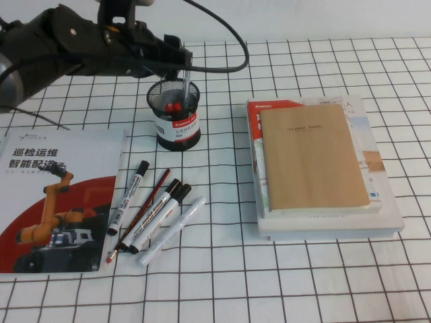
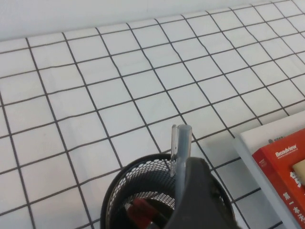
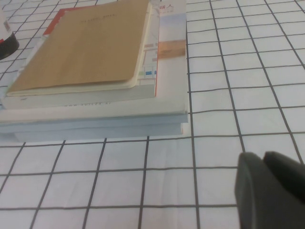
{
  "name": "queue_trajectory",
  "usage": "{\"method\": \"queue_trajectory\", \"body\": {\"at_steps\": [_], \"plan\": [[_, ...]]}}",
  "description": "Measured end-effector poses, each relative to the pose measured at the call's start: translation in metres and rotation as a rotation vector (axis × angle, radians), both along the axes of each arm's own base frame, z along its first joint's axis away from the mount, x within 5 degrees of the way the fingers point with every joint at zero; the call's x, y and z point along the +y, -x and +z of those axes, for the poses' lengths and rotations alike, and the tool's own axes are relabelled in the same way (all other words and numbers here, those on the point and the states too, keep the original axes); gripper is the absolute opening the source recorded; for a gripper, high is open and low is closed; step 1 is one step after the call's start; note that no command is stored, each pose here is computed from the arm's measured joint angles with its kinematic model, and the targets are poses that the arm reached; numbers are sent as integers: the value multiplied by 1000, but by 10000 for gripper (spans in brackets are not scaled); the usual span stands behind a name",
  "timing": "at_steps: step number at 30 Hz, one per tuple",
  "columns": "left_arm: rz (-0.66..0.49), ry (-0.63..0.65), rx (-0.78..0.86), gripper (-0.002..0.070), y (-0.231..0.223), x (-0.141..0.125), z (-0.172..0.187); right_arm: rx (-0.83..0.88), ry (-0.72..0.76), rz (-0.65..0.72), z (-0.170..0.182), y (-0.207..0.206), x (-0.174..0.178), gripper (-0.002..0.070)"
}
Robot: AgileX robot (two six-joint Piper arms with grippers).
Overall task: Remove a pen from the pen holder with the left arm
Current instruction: 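Take a marker out of the pen holder and lay it on the table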
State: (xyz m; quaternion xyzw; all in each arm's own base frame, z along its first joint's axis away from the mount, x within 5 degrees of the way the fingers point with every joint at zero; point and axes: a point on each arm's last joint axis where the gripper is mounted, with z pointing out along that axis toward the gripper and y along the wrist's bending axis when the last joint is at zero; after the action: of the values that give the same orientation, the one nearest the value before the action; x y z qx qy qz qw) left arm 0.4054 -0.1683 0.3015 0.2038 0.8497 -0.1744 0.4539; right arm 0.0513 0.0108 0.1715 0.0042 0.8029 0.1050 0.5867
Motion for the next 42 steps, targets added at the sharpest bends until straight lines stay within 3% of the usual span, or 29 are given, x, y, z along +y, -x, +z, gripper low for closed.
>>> {"method": "queue_trajectory", "body": {"at_steps": [17, 42], "plan": [[-57, -33, -17, 403, -49, -29, -26, 0, 0, 0, 0, 0, 0, -14], [-14, -40, -28, 403, -73, -34, -62, 0, 0, 0, 0, 0, 0, -14]]}}
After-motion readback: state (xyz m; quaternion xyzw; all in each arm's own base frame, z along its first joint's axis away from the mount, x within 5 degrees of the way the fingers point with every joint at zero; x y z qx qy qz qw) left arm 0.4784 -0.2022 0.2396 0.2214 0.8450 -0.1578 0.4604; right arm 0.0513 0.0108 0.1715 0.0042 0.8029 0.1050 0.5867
